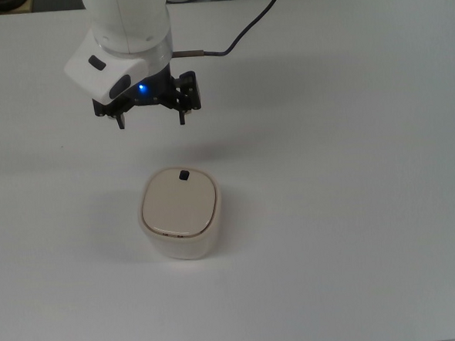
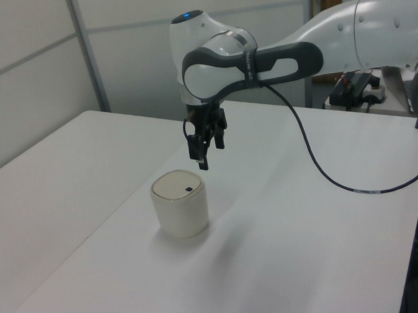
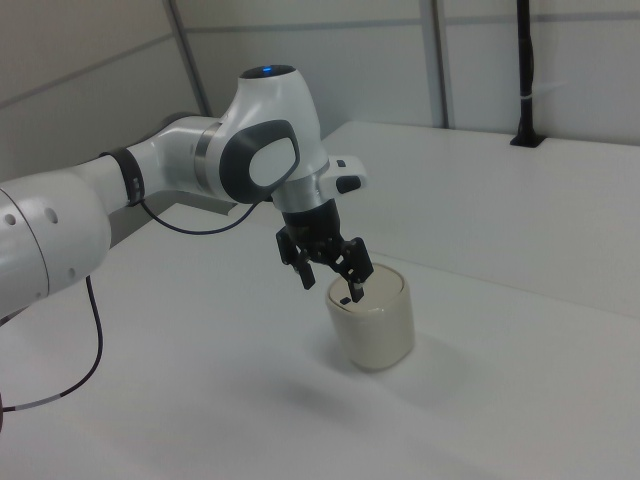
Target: Close the trash can
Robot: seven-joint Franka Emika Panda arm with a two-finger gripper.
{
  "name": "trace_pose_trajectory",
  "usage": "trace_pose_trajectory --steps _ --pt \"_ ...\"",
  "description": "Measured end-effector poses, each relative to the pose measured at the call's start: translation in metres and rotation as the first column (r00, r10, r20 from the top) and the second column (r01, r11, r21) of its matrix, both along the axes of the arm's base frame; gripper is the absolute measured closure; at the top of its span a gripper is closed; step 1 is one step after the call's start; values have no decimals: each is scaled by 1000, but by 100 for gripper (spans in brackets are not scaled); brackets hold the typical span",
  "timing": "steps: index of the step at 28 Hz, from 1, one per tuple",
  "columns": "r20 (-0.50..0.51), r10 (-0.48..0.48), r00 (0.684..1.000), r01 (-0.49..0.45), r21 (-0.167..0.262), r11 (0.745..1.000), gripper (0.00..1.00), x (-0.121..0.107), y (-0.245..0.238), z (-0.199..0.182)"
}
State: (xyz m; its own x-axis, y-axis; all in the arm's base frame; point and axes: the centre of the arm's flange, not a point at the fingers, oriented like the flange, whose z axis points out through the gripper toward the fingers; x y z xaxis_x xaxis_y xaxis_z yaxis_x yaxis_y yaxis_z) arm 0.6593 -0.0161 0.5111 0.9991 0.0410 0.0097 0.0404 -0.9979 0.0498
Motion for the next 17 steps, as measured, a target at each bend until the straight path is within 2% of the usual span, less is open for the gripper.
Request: trace_pose_trajectory --steps 17 --pt "-3 2 1000 -2 -5 1000 0 0 0 0"
